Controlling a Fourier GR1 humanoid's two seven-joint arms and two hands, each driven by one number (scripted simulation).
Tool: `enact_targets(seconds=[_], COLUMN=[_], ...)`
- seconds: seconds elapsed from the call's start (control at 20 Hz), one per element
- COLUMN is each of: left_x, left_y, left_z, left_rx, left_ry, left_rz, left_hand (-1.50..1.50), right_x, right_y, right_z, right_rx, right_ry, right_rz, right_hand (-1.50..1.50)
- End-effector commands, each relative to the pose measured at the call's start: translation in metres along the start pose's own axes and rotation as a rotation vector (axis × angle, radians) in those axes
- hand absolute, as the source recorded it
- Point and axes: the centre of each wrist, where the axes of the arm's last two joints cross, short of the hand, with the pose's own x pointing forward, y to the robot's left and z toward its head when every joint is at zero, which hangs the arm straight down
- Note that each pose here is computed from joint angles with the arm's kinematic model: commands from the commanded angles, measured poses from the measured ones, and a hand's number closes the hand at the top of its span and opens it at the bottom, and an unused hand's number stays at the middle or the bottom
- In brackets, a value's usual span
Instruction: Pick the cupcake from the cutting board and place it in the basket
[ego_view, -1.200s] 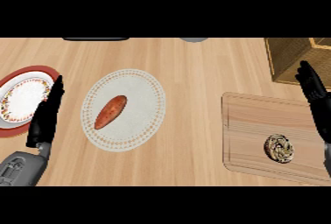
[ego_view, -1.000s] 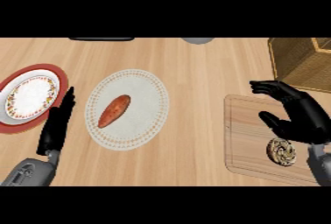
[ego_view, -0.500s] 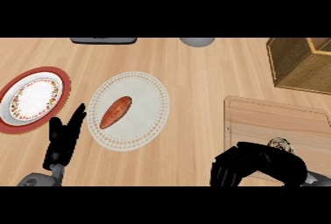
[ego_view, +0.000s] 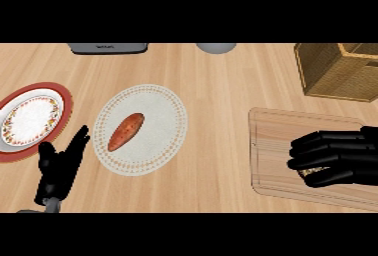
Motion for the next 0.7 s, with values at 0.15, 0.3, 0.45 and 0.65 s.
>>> enact_targets(seconds=[0.15,0.3,0.45,0.65], left_x=[-0.037,-0.033,-0.032,-0.028], left_y=[-0.022,-0.011,-0.01,-0.014], left_z=[0.015,0.013,0.013,0.01], left_rx=[-0.029,-0.034,-0.028,-0.041], left_ry=[0.147,0.147,0.132,0.132], left_rz=[0.017,0.01,0.022,0.002], left_hand=[0.0,0.0,0.0,0.0], right_x=[0.061,0.082,0.094,0.097], right_y=[-0.093,-0.113,-0.118,-0.125], right_z=[0.027,0.026,0.029,0.033], right_rx=[0.088,0.192,0.333,0.389], right_ry=[0.107,0.175,0.252,0.32], right_rz=[0.325,0.384,0.37,0.416], right_hand=[-1.5,-1.5,-1.5,-1.5])
